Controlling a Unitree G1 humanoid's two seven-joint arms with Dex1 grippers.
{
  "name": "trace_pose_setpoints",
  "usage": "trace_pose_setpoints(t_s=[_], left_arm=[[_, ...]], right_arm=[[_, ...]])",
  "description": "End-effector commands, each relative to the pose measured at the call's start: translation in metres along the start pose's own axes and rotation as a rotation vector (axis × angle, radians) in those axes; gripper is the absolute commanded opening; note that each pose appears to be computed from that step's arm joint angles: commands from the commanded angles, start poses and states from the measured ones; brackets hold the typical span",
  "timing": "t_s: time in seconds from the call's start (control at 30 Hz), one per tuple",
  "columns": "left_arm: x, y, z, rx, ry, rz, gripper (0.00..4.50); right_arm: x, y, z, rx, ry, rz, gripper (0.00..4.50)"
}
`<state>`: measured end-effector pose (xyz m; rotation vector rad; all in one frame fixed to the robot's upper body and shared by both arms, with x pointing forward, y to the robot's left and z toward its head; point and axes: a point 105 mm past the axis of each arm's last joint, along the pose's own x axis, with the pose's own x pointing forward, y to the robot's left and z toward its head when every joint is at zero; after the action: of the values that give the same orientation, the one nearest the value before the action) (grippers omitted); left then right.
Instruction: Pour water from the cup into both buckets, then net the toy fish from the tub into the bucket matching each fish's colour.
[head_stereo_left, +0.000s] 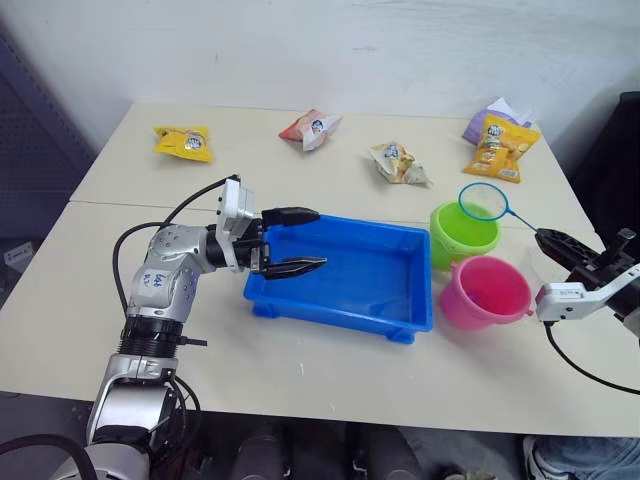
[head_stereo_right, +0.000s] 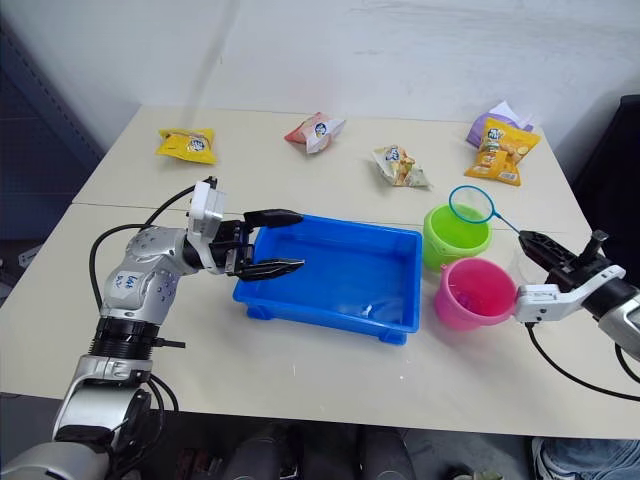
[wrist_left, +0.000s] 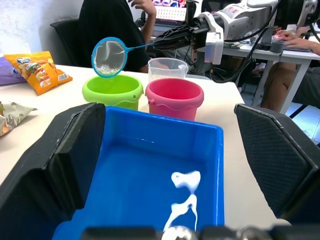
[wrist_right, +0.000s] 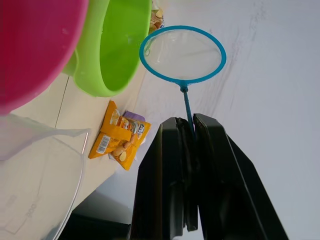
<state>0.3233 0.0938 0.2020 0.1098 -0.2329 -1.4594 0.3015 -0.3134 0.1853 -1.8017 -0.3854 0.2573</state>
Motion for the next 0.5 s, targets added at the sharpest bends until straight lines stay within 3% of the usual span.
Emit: trace_pose_setpoints(t_s=[0.03, 0.17, 0.27, 0.37, 0.5], left_arm=[[-0.001, 0.000, 0.012, 0.075, -0.028, -0.021, 4.43], [-0.009, -0.002, 0.029, 0.136, -0.072, -0.041, 4.43], [-0.024, -0.013, 0.051, 0.154, -0.068, -0.091, 4.43], [-0.039, -0.020, 0.054, 0.146, -0.019, -0.104, 4.43], [-0.072, -0.040, 0.030, 0.108, 0.135, -0.140, 4.43]], right_arm=[[0.001, -0.026, 0.004, 0.298, -0.015, -0.093, 0.00], [0.007, -0.026, 0.014, 0.650, -0.050, -0.089, 0.00], [0.011, -0.049, 0.052, 1.110, -0.252, -0.105, 0.00], [0.007, -0.054, 0.097, 1.345, -0.422, 0.107, 0.00], [0.001, -0.048, 0.156, 1.453, -0.574, 0.375, 0.00]])
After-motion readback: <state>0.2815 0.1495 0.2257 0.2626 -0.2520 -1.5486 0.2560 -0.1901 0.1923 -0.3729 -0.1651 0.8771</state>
